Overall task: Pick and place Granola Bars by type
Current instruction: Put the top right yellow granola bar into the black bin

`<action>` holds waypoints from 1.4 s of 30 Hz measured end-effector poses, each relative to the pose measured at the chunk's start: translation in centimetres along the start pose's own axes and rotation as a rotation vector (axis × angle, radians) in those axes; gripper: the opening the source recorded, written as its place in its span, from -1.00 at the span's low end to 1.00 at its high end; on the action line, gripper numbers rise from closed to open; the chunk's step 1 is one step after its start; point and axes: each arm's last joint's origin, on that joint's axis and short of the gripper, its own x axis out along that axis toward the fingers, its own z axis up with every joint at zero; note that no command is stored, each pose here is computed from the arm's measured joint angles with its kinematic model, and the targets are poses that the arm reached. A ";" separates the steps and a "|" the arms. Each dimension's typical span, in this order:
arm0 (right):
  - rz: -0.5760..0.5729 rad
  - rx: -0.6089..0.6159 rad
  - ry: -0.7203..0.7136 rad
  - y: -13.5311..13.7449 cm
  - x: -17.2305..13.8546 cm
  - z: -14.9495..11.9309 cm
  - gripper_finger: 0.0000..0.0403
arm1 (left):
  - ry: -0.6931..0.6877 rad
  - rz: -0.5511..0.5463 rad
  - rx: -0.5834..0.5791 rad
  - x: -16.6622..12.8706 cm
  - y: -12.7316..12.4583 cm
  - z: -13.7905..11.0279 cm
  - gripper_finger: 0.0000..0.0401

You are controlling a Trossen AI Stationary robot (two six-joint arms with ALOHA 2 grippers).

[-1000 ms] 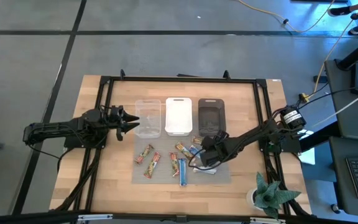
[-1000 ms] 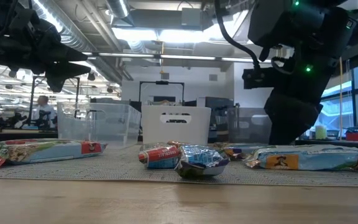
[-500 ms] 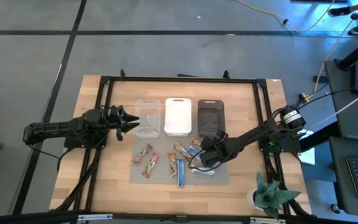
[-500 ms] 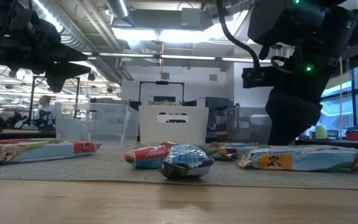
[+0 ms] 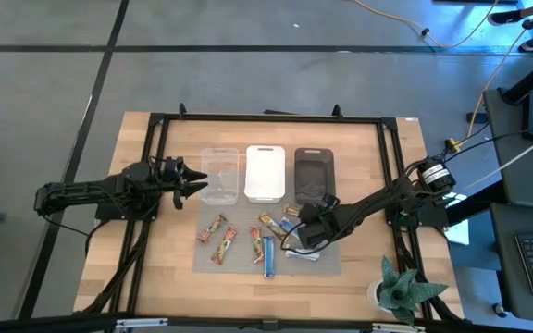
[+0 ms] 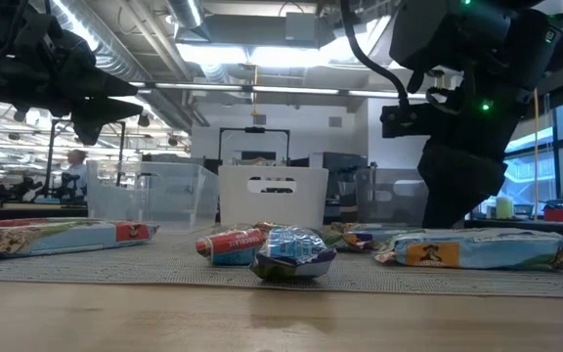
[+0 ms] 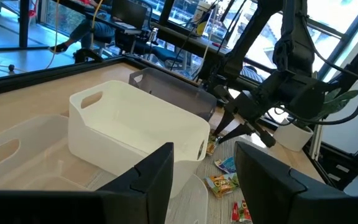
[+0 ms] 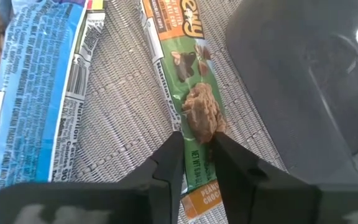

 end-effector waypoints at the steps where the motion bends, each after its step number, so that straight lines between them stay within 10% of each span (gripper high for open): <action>1: 0.000 0.000 0.000 0.0 0.0 0.0 -0.58 | 0.000 0.000 0.000 0.0 0.0 0.0 -0.19; 42: 0.096 -0.119 -0.089 2.7 -3.9 3.1 -0.73 | 0.000 -0.001 0.000 0.0 0.0 0.0 -0.19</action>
